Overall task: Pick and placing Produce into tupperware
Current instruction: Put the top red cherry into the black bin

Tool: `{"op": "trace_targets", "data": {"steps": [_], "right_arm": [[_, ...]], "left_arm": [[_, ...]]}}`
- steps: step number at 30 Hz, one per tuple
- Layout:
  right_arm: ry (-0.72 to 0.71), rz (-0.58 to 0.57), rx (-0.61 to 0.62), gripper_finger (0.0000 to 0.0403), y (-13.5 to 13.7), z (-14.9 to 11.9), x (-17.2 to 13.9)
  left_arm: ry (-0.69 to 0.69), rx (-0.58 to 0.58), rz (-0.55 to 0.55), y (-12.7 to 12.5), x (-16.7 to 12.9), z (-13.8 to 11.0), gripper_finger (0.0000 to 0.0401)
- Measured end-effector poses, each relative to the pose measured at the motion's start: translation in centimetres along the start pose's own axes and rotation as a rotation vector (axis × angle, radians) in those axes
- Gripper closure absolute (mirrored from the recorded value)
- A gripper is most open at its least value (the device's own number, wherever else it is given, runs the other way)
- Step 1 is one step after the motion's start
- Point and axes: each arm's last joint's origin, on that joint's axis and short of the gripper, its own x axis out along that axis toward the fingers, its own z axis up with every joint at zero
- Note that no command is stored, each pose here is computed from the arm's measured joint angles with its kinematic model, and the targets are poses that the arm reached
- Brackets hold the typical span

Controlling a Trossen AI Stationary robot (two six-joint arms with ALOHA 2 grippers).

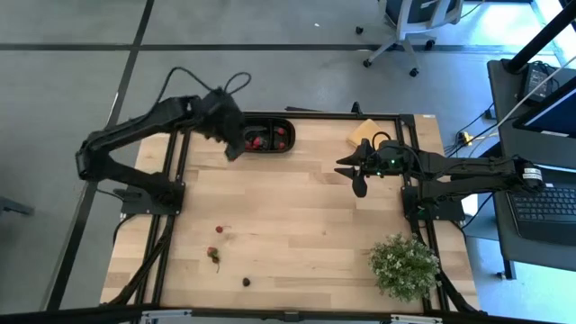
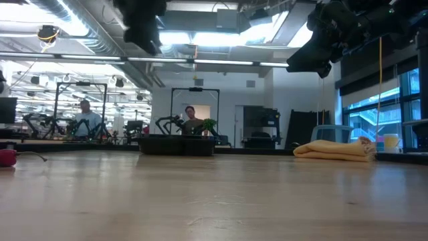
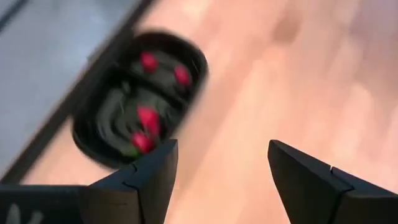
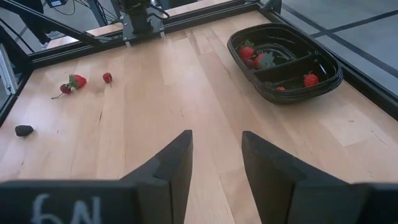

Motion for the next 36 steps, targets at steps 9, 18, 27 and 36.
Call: {"op": "trace_targets", "data": {"steps": [9,18,27,36], "right_arm": [[-0.037,0.006,0.002,0.0262,0.1,0.4,0.0],[-0.053,0.011,0.070,0.0262,0.1,0.5,0.0],[-0.052,0.013,0.139,0.0262,0.1,0.5,0.0],[-0.051,0.012,0.139,0.0262,0.1,0.5,0.0]], "left_arm": [[0.279,0.121,-0.062,-4.5,0.4,-3.5,0.0161],[0.410,0.281,-0.133,-9.5,4.7,-9.7,0.0186],[0.370,0.308,-0.208,-12.5,7.9,-15.2,0.0198],[0.402,0.330,-0.162,-12.6,8.8,-18.3,0.0198]]}}
